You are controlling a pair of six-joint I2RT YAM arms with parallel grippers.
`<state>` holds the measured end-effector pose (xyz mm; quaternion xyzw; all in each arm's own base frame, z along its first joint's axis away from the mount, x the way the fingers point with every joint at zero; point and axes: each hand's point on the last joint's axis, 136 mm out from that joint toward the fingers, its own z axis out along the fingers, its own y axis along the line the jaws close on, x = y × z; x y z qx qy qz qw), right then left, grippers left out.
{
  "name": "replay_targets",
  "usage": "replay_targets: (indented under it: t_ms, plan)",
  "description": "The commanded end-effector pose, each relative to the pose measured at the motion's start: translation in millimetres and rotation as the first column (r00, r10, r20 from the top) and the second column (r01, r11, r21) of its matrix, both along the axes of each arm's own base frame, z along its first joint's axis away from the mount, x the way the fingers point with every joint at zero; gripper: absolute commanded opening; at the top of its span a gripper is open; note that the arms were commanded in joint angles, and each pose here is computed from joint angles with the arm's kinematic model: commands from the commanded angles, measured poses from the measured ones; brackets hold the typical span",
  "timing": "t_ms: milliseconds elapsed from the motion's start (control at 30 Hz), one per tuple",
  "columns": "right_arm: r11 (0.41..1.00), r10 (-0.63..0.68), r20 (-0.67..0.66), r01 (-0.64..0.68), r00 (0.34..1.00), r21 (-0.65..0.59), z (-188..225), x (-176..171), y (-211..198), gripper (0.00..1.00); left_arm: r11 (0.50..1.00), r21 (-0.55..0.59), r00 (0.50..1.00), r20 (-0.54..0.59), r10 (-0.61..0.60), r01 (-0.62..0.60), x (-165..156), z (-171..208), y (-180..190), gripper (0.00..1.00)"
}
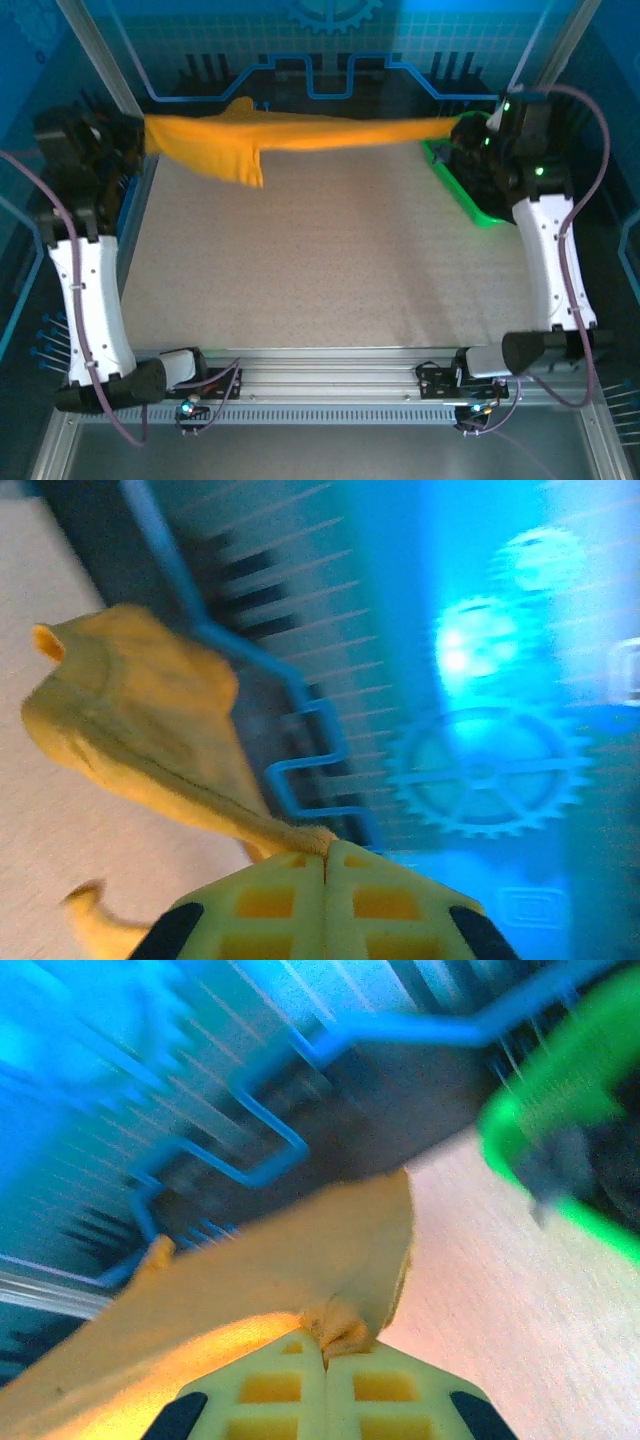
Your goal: Fold and stack the t-shirts
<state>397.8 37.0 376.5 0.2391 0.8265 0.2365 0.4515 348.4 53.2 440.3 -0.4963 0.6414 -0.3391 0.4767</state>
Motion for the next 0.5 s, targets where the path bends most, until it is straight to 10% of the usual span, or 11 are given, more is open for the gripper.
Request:
replay_targets:
  t_ms: [0,167,467]
  plan:
    - [0.999,-0.027,-0.253,0.022,0.967,-0.023,-109,-18,-2,0.1,0.996,-0.089,0.954,-0.299,-0.029,0.003,12,-139,-8,0.19]
    - [0.997,0.018,-0.547,-0.056,0.837,-0.052,-231,-52,2,0.47,0.984,-0.132,0.771,-0.611,-0.178,0.123,-20,-285,-40,0.52]
    - [0.986,-0.007,-0.66,-0.105,0.751,-0.13,-272,-123,5,0.52,0.964,-0.145,0.622,-0.74,-0.255,0.222,-111,-354,-84,0.55]
